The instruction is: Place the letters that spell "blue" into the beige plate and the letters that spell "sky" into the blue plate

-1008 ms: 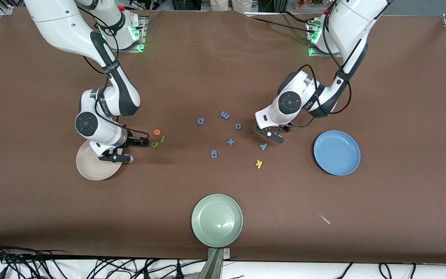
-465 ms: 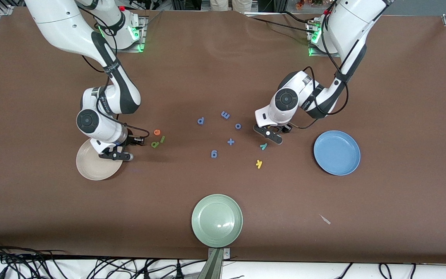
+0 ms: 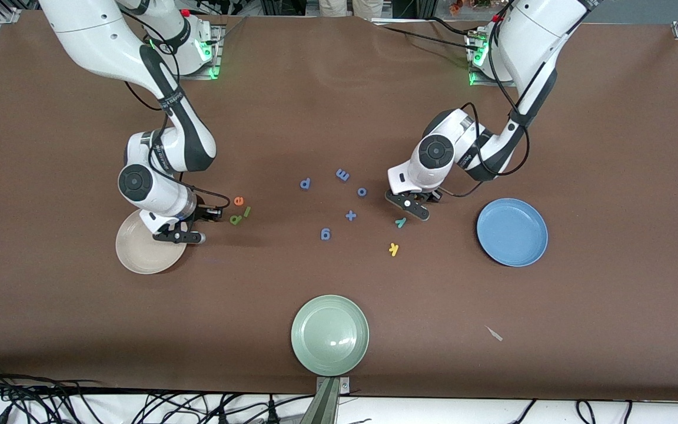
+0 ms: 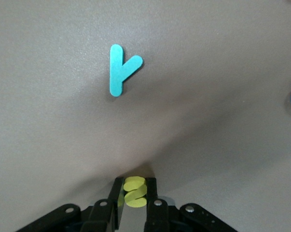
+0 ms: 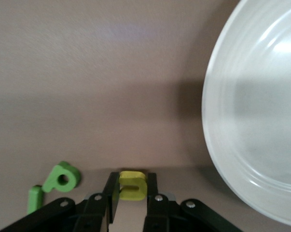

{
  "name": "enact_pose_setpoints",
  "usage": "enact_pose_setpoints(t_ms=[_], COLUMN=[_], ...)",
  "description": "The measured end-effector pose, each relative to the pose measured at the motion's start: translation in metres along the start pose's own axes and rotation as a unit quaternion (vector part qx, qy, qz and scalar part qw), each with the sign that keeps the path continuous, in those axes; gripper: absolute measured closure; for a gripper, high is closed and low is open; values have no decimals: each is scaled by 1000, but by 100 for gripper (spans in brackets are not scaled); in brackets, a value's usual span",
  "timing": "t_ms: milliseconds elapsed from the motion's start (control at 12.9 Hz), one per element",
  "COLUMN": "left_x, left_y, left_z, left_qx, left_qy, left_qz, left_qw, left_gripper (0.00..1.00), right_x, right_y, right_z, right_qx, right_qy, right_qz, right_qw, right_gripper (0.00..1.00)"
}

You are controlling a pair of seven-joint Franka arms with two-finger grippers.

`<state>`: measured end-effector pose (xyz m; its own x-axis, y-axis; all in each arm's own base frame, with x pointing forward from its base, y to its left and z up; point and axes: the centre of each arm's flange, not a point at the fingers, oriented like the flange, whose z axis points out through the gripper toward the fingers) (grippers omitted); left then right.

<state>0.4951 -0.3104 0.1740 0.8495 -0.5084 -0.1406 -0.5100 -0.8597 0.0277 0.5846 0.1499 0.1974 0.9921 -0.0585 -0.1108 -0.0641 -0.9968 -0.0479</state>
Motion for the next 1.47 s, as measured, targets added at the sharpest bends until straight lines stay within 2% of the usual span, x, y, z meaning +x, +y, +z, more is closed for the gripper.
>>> enact_pose_setpoints(t_ms=[155,310,543,775,853,930,1008,1163,1318,1395,1473], left_x=[5,14,15,-4,-9,-12,-12,-4,11,20,29], left_y=[-9,-39,-132,-218,-236,-245,-245,-234,-217,-200,-180], left_z=[-16,-53,-99,-87,-74,-61,-54,-59,-78,-88,-94], left_qx=[9,21,24,50,50,44,40,40,40,39,38], left_qy=[-5,-12,2,-12,-22,-29,-32,-24,-1,11,20], left_qz=[6,18,30,21,15,10,10,18,6,-14,-32], left_qw=[1000,1000,999,998,998,999,999,999,999,999,999], left_gripper=[78,78,78,78,71,63,52,31,8,1,0], right_x=[17,36,47,50,50,50,49,46,37,31,26], right_y=[6,32,77,102,102,98,92,71,27,2,-21], right_z=[-40,-76,-80,-74,-74,-74,-73,-71,-68,-67,-64], right_qx=[-2,-2,0,2,2,2,3,8,16,17,17], right_qy=[-19,-19,-19,-23,-23,-23,-23,-26,-30,-30,-26], right_qz=[-12,-37,-62,-68,-68,-70,-67,-37,8,29,49], right_qw=[1000,999,998,997,997,997,997,999,999,999,998], right_gripper=[73,73,70,64,58,47,41,41,41,41,41])
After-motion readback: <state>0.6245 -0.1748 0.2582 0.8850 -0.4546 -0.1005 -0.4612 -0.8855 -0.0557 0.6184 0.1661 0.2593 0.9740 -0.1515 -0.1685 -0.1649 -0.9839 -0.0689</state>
